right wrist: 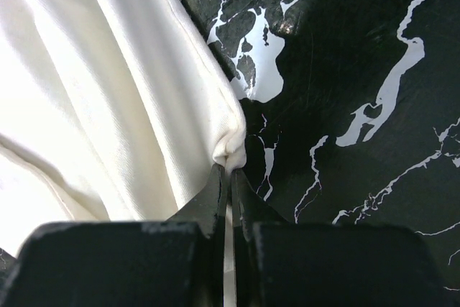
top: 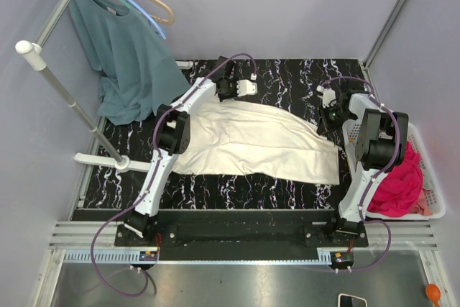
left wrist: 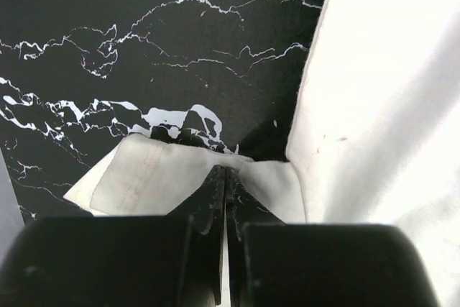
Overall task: Fold and stack the t-shirts
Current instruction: Fold the tshirt
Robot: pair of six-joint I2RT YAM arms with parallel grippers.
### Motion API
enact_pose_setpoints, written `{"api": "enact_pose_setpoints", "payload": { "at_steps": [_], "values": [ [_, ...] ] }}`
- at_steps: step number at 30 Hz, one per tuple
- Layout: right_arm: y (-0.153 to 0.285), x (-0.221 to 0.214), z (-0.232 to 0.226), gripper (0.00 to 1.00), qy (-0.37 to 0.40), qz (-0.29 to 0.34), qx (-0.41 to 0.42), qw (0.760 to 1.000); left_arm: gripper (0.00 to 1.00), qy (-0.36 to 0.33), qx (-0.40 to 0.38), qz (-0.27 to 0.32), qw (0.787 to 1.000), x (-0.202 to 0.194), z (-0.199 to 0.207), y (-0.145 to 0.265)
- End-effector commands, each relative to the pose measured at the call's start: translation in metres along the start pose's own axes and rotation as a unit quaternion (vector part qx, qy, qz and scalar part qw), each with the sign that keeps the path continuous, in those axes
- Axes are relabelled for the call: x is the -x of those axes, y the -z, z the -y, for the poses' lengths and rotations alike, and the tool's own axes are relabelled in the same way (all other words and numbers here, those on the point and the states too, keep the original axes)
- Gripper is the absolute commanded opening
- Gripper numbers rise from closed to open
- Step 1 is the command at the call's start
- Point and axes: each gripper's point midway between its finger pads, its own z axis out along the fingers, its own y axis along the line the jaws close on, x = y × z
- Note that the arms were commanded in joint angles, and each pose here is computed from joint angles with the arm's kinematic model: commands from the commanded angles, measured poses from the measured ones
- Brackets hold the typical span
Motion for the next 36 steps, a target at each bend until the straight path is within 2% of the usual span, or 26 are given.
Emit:
{"api": "enact_pose_setpoints", "payload": {
  "at_steps": [1,9,18,25,26,28,29,33,36],
  "values": [
    [0.014,0.004,-0.010,0.00,0.015,0.009,0.003,1.000,0.00,0.013,-0.004,-0.029,0.999,-0.016,0.005,0.000],
    [0.018,0.008,-0.007,0.00,0.018,0.011,-0.009,1.000,0.00,0.022,0.090,0.011,0.996,0.022,-0.044,0.058],
    [0.025,0.015,-0.004,0.00,0.022,0.021,-0.021,0.999,0.00,0.018,0.131,0.020,0.991,0.038,-0.059,0.107],
    [0.026,0.017,-0.004,0.00,0.020,0.023,-0.021,0.999,0.01,0.023,0.135,0.009,0.991,0.027,-0.060,0.103],
    [0.026,0.018,-0.005,0.00,0.020,0.023,-0.020,0.999,0.23,0.033,0.139,0.011,0.990,0.027,-0.063,0.103],
    [0.026,0.017,-0.006,0.00,0.020,0.023,-0.017,0.999,0.48,0.047,0.133,0.009,0.990,0.018,-0.063,0.092],
    [0.024,0.015,-0.006,0.00,0.018,0.020,-0.017,1.000,0.70,0.053,0.136,0.013,0.989,0.018,-0.066,0.091],
    [0.022,0.011,-0.006,0.00,0.020,0.016,-0.015,1.000,0.96,0.076,0.132,0.010,0.988,0.007,-0.067,0.071],
    [0.018,0.008,-0.007,0.00,0.017,0.012,-0.010,1.000,0.99,0.103,0.133,0.025,0.985,0.006,-0.072,0.065]
  ]
}}
